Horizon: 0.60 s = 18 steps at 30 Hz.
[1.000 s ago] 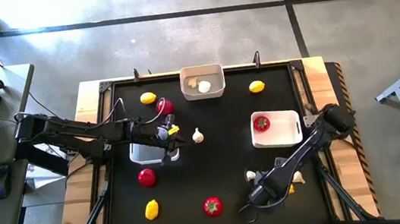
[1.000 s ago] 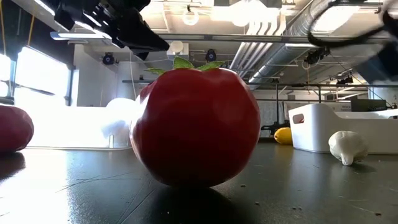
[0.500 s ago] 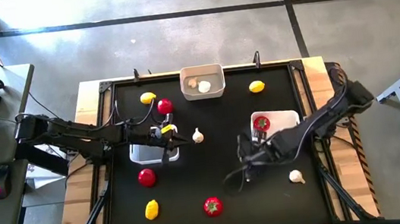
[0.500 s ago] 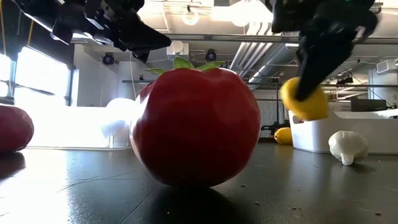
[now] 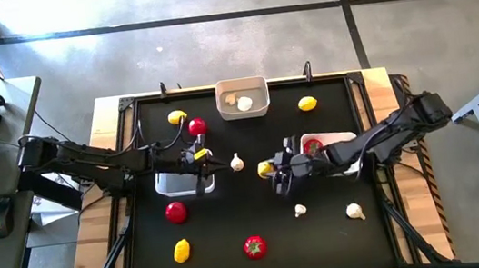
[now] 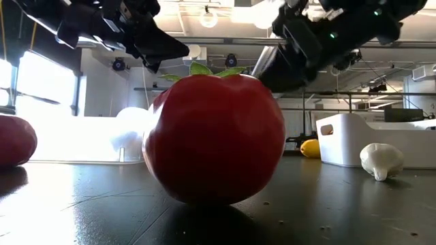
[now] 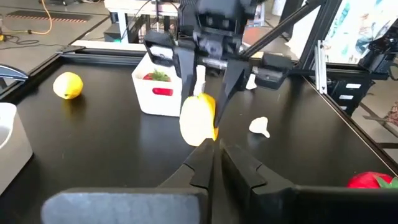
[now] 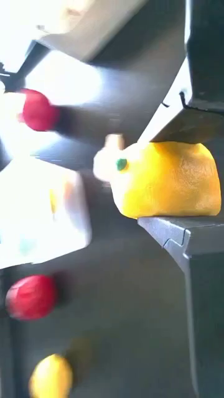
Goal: Sort produce into baskets
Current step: Put the yellow lemon into the transparent bin
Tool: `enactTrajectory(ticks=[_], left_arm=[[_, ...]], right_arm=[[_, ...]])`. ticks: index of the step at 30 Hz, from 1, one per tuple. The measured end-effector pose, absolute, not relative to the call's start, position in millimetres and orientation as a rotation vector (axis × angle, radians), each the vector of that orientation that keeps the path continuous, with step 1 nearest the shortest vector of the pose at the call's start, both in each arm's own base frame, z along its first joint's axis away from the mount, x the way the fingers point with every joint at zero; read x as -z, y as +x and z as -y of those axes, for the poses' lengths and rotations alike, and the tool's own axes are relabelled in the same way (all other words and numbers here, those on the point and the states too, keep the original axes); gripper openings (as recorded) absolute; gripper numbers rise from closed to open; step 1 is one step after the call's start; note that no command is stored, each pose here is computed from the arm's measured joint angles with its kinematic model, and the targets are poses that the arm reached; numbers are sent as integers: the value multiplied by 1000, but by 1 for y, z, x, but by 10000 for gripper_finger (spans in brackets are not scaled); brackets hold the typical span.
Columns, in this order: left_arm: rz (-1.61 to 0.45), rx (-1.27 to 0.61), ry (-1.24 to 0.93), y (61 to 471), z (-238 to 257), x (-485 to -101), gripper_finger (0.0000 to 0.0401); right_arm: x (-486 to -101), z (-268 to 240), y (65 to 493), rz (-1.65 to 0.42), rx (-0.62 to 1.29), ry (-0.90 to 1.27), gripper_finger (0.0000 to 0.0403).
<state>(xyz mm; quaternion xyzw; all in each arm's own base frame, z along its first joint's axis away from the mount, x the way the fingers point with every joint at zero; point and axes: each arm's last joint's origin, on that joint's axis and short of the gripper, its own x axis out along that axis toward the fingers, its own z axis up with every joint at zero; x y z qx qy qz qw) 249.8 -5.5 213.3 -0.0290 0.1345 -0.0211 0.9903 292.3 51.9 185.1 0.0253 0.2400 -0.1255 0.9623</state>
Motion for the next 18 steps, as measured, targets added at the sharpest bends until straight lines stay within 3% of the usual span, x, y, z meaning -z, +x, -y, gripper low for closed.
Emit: enactTrajectory(ticks=[18], left_arm=[[-177,36,-66,263,10,-210,202]], right_arm=[[-234,-54,309,-62,199,-30,119]])
